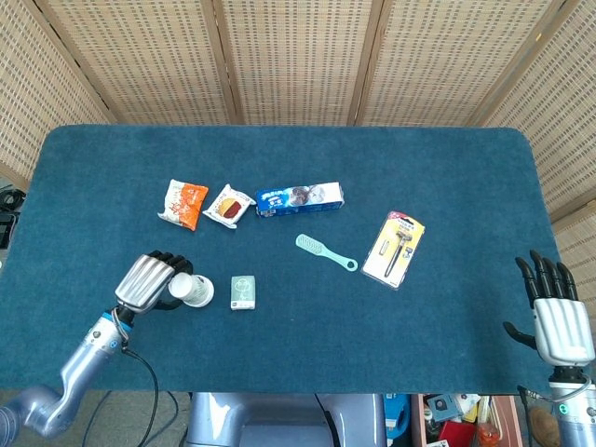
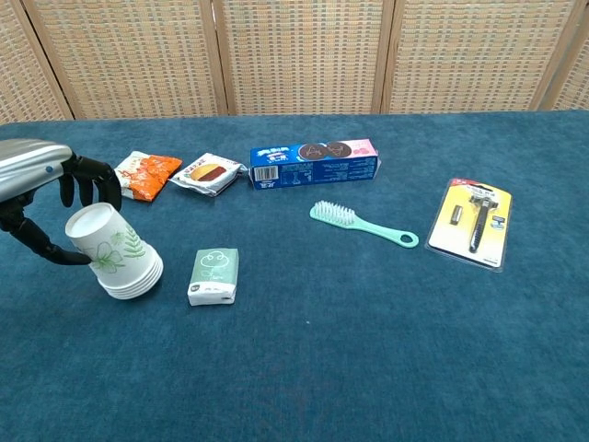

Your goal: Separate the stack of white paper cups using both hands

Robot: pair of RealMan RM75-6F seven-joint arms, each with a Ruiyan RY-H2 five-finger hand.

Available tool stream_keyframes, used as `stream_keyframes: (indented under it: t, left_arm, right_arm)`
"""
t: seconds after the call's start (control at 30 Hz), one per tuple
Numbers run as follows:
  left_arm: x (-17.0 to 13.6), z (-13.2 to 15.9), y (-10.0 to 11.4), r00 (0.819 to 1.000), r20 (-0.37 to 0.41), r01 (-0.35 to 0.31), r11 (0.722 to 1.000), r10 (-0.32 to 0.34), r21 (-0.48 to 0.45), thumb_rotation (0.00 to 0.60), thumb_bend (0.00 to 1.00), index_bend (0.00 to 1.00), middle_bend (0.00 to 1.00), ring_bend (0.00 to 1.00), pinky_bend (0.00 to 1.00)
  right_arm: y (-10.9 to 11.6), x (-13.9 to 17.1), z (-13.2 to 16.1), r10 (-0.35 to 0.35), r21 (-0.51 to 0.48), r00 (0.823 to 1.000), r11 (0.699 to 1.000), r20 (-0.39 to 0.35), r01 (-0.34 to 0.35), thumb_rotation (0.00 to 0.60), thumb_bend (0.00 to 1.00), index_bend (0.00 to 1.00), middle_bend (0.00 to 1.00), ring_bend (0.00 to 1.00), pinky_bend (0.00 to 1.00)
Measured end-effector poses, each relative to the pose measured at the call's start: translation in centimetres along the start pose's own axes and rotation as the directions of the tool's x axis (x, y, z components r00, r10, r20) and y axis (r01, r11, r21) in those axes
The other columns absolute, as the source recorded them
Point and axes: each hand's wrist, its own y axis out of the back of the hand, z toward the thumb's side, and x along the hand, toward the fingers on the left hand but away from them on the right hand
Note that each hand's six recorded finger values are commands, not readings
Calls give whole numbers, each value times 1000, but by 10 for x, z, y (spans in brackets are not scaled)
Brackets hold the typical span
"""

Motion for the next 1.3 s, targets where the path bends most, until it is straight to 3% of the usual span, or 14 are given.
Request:
stream_keyframes:
  t: [0.13,0.23,0.33,0.5,0.6,0.73,0.77,0.87,1.0,1.17,1.3]
  left_arm:
    - [3,-1,9,1000,-8,-31,979,30,-203,600,84,493,475,444,454]
    - [7,-2,14,999,-15,-54,922,52,-382,600,84,498,478,444,454]
    - [13,-2,17,998,-24,-67,828,65,-557,600,84,498,478,444,454]
    - [33,3,16,998,-33,-63,605,61,-794,600,83,498,478,444,454]
    - [51,15,11,999,-17,-29,490,29,-871,600,84,498,478,444,454]
    - [75,33,8,1000,13,15,367,-10,-930,600,84,498,478,444,454]
    - [83,40,8,999,25,31,326,-24,-945,600,84,499,478,444,454]
    - [106,62,9,997,66,77,252,-51,-965,600,84,499,478,444,454]
    - [131,90,14,991,119,131,214,-68,-968,600,83,500,478,444,453]
    - [155,119,19,982,170,184,208,-84,-961,600,84,501,478,444,454]
    - [167,136,23,977,195,209,209,-88,-955,600,84,504,478,444,454]
  right_arm:
    - [-1,-2,3,0,-11,1000,1000,-9,0,600,0,0,0,0,0]
    - [-1,-5,5,-4,-18,1000,1000,-18,3,600,0,0,0,0,0]
    - [-2,-10,7,-13,-23,999,1000,-40,13,600,0,0,0,0,0]
    - [3,-23,14,-49,-35,992,998,-116,46,600,0,3,0,0,0]
    - [11,-33,21,-84,-50,980,996,-178,76,600,0,39,9,0,0]
    - [23,-47,34,-129,-87,955,990,-267,109,600,0,102,53,0,0]
    - [26,-50,37,-139,-94,948,989,-287,116,600,0,117,63,0,0]
    - [34,-59,48,-164,-120,923,984,-348,130,600,0,152,86,7,0]
    - [41,-70,61,-181,-134,890,982,-418,137,600,15,196,122,41,8]
    - [46,-80,79,-189,-120,845,982,-500,149,600,72,263,157,89,67]
    - [48,-88,101,-197,-120,795,980,-573,157,600,91,297,155,100,84]
